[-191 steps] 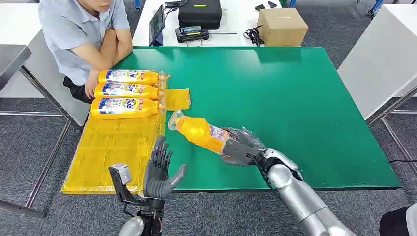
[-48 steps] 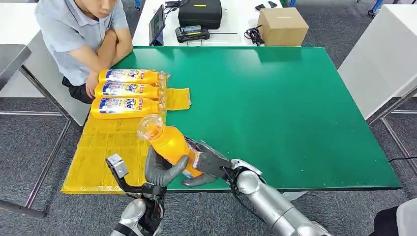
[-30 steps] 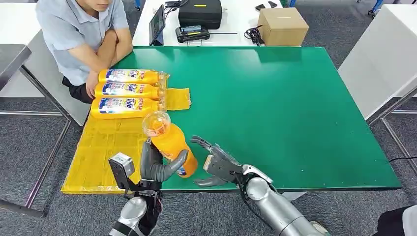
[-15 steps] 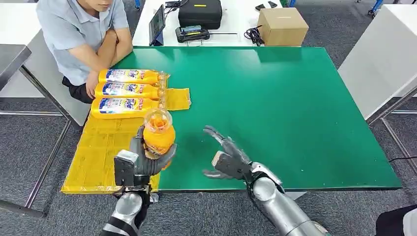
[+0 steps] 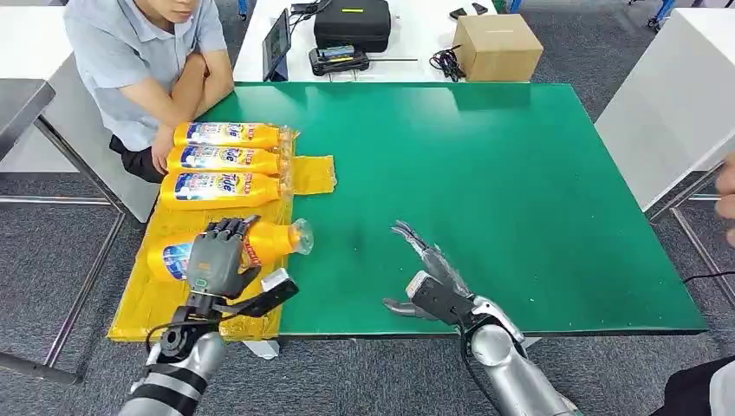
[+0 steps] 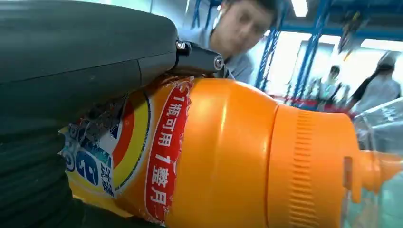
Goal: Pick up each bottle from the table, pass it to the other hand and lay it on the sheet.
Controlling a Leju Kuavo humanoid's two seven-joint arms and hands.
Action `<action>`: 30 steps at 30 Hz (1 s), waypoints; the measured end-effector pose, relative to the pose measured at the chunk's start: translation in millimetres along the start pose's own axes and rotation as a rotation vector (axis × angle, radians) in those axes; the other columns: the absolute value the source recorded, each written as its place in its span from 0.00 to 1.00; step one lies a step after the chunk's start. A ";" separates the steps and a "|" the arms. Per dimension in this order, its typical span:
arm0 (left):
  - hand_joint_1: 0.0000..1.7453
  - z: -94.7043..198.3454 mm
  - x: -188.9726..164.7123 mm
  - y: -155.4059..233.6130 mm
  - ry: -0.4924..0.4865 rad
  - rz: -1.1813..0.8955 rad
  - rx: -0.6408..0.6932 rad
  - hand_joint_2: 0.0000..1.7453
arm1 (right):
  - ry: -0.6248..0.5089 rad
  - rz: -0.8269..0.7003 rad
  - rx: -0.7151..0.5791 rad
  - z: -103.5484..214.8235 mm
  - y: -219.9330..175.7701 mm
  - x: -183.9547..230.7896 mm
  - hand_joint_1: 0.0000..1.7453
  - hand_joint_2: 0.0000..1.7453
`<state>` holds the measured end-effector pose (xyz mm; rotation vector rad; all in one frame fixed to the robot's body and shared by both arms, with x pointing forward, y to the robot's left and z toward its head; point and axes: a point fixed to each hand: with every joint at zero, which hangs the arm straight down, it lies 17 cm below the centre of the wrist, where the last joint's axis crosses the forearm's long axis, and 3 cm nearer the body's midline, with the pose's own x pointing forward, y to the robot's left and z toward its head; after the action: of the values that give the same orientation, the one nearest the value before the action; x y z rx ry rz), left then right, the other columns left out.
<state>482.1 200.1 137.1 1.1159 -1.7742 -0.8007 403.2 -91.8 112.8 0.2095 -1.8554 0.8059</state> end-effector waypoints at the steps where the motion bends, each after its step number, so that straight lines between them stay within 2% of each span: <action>1: 1.00 -0.9 -8.0 -4.3 0.006 -0.011 -0.017 1.00 | -0.001 -0.004 -0.002 0.5 0.0 0.5 0.00 1.00; 8: 1.00 2.2 -40.9 -22.4 0.037 -0.057 -0.087 1.00 | -0.003 -0.008 -0.002 1.1 0.7 1.1 0.00 1.00; 13: 1.00 8.5 -55.6 -45.8 0.058 -0.082 -0.198 1.00 | -0.013 -0.026 -0.003 2.7 1.3 4.3 0.00 1.00; 18: 1.00 10.2 -62.9 -61.5 0.042 -0.100 -0.272 1.00 | -0.012 -0.037 -0.002 5.6 1.0 4.1 0.00 1.00; 26: 1.00 11.5 -67.5 -69.6 0.036 -0.111 -0.305 1.00 | -0.003 -0.048 -0.001 9.8 2.7 1.1 0.00 1.00; 29: 0.93 11.4 -68.8 -70.5 0.036 -0.113 -0.309 1.00 | -0.002 -0.048 -0.001 10.0 2.7 1.0 0.00 1.00; 30: 0.78 11.4 -68.4 -70.8 0.034 -0.113 -0.311 1.00 | -0.002 -0.048 -0.001 10.0 2.7 0.9 0.00 1.00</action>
<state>512.4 235.9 49.8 1.0203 -1.5056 -1.0781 393.9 -95.7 110.3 0.2537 -1.8460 0.7717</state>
